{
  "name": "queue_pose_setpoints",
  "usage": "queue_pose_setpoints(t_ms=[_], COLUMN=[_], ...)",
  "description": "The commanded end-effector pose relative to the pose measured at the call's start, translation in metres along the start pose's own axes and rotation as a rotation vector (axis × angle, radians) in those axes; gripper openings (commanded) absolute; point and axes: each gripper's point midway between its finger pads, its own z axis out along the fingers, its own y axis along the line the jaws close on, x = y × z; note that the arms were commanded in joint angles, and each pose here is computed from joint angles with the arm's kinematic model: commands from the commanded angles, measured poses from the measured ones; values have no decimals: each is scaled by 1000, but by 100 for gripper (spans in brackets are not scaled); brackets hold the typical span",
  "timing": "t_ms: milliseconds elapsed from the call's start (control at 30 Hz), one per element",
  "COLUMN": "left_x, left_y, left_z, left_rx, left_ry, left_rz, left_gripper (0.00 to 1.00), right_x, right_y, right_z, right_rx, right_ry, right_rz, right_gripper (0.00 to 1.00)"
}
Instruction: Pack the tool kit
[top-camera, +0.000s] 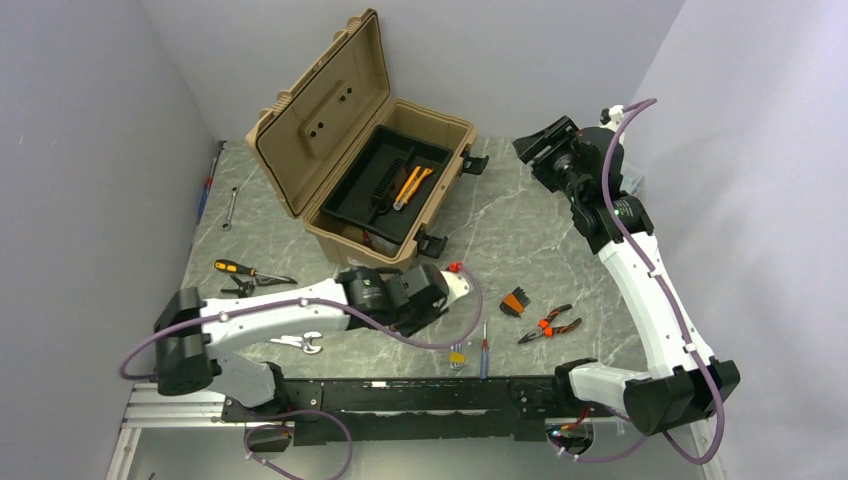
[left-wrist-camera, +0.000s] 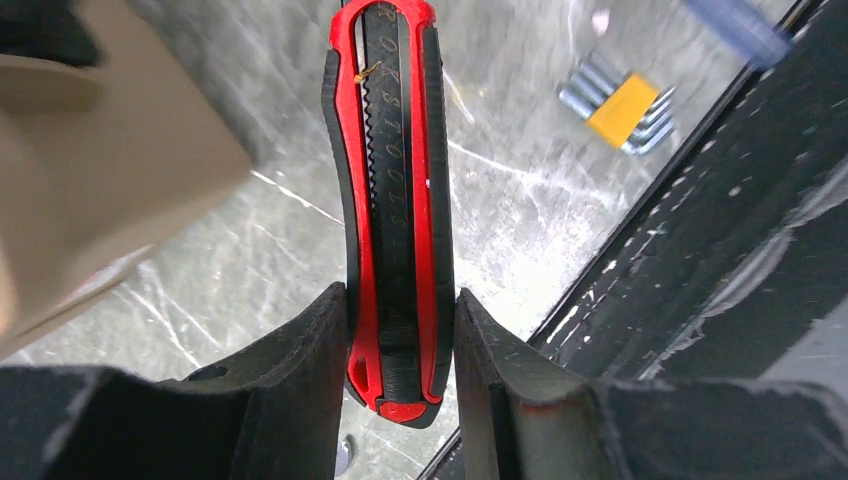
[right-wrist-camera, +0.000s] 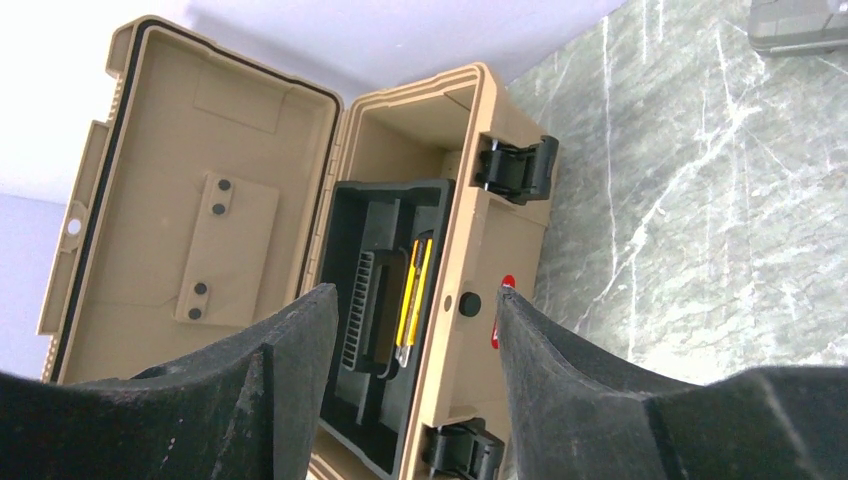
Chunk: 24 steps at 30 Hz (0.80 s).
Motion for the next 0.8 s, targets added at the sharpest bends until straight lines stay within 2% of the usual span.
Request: queue_pose_setpoints(t_ms=[0, 133, 233, 433, 600, 767], left_x=[-36, -55, -61, -80, -94, -98], left_y=[22, 67, 116, 200, 256, 294], left_z=[-53, -84, -102, -126, -116, -90], left_rx=[10, -34, -141, -365, -476, -518], left_ry=[-141, -236, -270, -342, -345, -300], left_rz=[-66, -192, -310, -428, -486, -454], left_gripper=[0, 0, 0, 0, 0, 0], right_x=[-18, -23, -23, -18, -15, -16], right_y=[17, 17, 17, 19, 20, 17], right_z=[-16, -20, -23, -25, -27, -37], right_rx=[-60, -63, -67, -89, -87, -87], right_ry=[-33, -45, -45, -24, 0, -4], right_rz=[6, 1, -16, -26, -36, -63], right_gripper=[61, 61, 61, 61, 60, 61])
